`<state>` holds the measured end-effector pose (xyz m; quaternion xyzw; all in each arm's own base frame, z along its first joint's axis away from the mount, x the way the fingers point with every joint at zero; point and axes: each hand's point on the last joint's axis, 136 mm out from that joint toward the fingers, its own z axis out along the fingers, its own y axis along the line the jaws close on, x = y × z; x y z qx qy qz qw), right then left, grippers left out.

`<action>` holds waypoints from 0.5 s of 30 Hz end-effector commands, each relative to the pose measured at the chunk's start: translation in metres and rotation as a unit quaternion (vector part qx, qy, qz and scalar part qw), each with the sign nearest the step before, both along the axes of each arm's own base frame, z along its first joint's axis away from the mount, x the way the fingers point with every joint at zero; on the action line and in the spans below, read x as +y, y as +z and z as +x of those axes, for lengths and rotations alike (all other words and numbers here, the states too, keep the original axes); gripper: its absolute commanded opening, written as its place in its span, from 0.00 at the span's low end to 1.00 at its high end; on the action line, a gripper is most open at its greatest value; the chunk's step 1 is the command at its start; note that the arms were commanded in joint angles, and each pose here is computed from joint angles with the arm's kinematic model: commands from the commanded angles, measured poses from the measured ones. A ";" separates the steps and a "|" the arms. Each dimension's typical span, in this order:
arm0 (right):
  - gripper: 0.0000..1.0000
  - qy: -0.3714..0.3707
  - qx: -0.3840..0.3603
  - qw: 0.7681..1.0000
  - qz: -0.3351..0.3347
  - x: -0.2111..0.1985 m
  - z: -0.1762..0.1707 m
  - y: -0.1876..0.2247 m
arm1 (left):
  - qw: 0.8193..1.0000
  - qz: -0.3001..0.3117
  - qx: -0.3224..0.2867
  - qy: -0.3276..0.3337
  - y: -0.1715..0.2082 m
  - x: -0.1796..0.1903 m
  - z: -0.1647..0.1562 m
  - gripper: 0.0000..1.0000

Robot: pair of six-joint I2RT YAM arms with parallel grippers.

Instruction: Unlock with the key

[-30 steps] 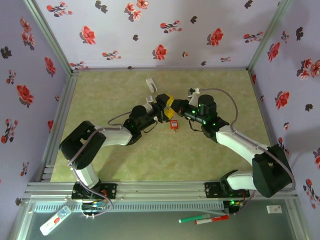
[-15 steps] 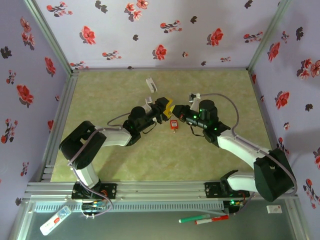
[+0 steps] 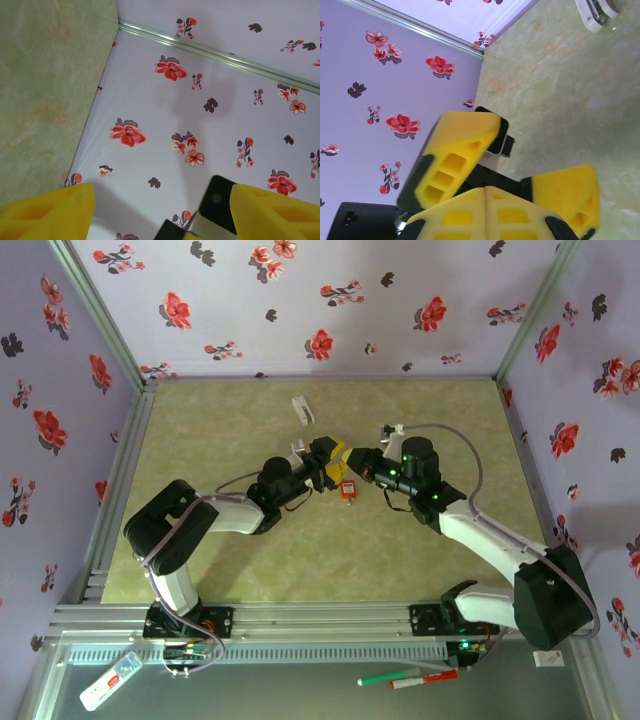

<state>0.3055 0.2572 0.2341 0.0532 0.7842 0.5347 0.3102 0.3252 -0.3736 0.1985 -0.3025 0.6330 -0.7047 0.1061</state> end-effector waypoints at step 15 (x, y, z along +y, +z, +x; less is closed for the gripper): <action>0.00 0.038 -0.034 0.999 0.007 0.014 0.008 0.010 | 0.998 -0.053 -0.015 -0.033 0.034 -0.009 -0.017 0.78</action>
